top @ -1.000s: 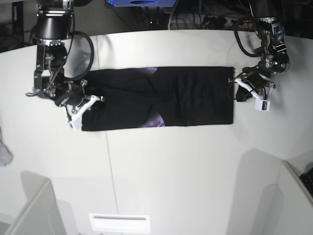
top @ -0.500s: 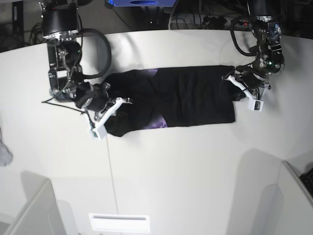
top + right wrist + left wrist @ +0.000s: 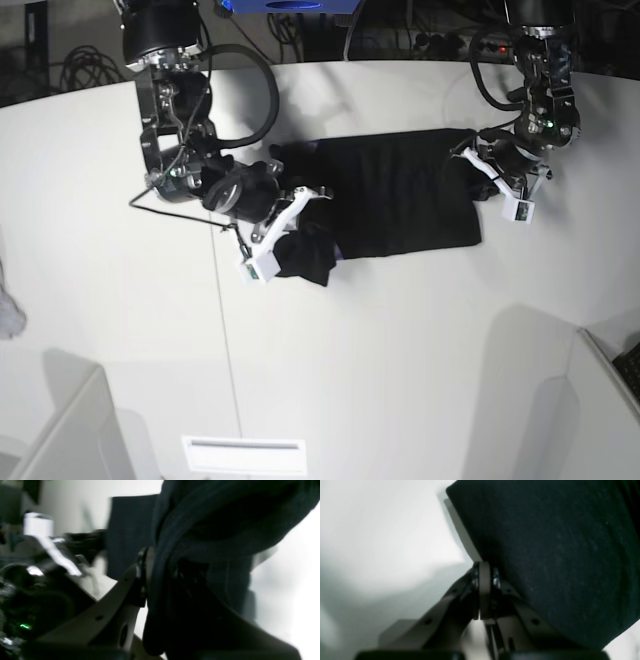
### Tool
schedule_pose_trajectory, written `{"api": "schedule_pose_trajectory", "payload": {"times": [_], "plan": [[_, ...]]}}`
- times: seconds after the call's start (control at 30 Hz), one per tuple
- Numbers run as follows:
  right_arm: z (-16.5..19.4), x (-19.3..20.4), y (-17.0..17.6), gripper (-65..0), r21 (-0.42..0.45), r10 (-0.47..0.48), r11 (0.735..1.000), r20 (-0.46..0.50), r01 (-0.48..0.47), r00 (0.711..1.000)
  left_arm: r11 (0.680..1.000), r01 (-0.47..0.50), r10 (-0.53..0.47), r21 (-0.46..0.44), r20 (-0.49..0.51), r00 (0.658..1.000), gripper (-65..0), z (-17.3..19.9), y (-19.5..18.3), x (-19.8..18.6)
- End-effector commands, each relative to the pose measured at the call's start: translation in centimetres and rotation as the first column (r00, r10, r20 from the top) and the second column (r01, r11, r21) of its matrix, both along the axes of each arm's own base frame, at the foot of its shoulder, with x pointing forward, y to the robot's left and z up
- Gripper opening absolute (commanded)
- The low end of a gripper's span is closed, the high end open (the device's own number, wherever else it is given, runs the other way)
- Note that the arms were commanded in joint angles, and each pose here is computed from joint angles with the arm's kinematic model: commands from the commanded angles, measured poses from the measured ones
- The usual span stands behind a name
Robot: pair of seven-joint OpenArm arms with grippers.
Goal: Fold the T-shirt properly
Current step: 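Fold the strip end with the right gripper over toward the left gripper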
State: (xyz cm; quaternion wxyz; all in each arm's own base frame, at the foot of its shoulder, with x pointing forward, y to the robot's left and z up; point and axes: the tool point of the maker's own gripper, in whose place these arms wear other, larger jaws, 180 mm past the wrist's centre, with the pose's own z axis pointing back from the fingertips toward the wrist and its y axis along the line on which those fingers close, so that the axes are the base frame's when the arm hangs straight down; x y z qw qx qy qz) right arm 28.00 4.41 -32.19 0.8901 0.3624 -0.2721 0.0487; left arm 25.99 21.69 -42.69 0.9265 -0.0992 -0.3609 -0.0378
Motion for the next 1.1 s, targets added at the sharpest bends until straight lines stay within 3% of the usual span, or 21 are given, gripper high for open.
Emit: {"api": "schedule_pose_trajectory", "payload": {"times": [0.0,0.17,0.5,0.73,1.07], "plan": [[1.6,0.6,0.8,-65.0,0.035,0.002,0.999,0.042,-0.003,0.999,1.0,0.006,-0.006,0.016,0.006,1.0,-65.0,0.4,0.3,0.3],[2.2,-0.1,3.1,-65.0,0.066,0.034,0.997,0.041,-0.037,0.999,1.0,0.006,-0.006,0.016,0.007,1.0,-65.0,0.4,0.3,0.3],[3.3,0.7,3.6,-65.0,0.084,0.028,0.996,0.066,-0.033,0.997,0.99,0.138,-0.138,-0.022,-0.004,0.99,-65.0,-0.3,-4.7,1.3],[3.9,1.6,3.5,-65.0,0.105,-0.015,0.994,0.107,0.004,0.994,0.997,0.07,-0.068,-0.043,0.039,0.997,-65.0,0.9,-5.5,3.9],[5.0,2.9,3.9,-65.0,0.121,-0.033,0.993,0.162,0.013,0.986,0.996,0.084,-0.084,-0.038,0.003,0.997,-65.0,1.4,-6.0,4.9]]}}
